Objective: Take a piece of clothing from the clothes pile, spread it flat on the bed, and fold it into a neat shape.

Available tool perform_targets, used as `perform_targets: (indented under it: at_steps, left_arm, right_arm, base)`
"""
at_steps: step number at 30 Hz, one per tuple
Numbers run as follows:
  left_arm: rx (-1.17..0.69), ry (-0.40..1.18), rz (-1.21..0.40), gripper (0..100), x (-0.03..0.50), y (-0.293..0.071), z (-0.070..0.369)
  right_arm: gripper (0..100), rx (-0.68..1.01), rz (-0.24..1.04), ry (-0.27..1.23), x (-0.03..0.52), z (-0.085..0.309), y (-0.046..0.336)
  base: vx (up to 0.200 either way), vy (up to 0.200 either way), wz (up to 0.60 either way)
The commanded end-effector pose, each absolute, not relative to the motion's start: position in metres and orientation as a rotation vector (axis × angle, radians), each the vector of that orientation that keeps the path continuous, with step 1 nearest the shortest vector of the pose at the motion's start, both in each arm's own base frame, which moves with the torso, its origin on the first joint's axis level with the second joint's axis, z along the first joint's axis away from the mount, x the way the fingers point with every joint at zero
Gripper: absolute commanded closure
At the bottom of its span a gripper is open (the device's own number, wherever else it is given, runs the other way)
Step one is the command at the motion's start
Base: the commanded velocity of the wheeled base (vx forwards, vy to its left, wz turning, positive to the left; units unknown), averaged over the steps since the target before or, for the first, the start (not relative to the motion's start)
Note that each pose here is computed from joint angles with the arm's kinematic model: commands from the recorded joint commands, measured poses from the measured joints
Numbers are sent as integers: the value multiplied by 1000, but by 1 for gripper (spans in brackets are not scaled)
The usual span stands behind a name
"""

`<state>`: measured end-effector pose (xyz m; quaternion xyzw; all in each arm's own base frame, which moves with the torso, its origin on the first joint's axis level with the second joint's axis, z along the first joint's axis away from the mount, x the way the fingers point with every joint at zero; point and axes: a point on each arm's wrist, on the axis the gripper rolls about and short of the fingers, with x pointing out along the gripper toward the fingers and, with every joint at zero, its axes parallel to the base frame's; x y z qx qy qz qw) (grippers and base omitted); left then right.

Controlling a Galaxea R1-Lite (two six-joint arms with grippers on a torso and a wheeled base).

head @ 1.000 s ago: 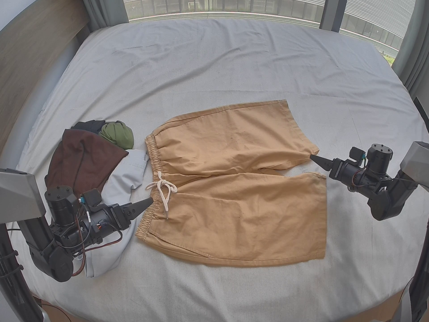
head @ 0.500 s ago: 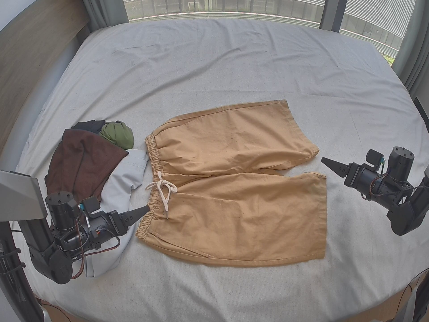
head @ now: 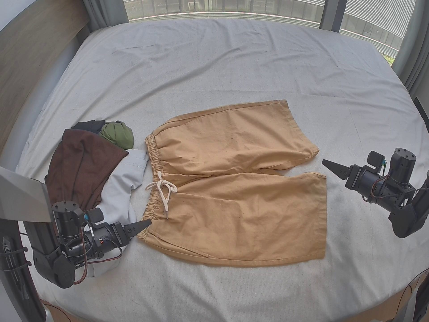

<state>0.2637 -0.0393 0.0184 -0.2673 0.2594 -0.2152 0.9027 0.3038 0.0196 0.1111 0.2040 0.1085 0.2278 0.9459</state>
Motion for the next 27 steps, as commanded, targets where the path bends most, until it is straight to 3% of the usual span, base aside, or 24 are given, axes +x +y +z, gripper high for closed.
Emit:
perform_targets:
  at_steps: [1,27]
  left_arm:
    - [-558,564,-441,0,264,-40,11]
    - [-552,579,-478,0,267,-51,7]
  right_arm:
    - [0,417,469,228,304,109,21]
    - [0,418,477,241,302,107,25]
  base:
    - [0,0,0]
    - [0,0,0]
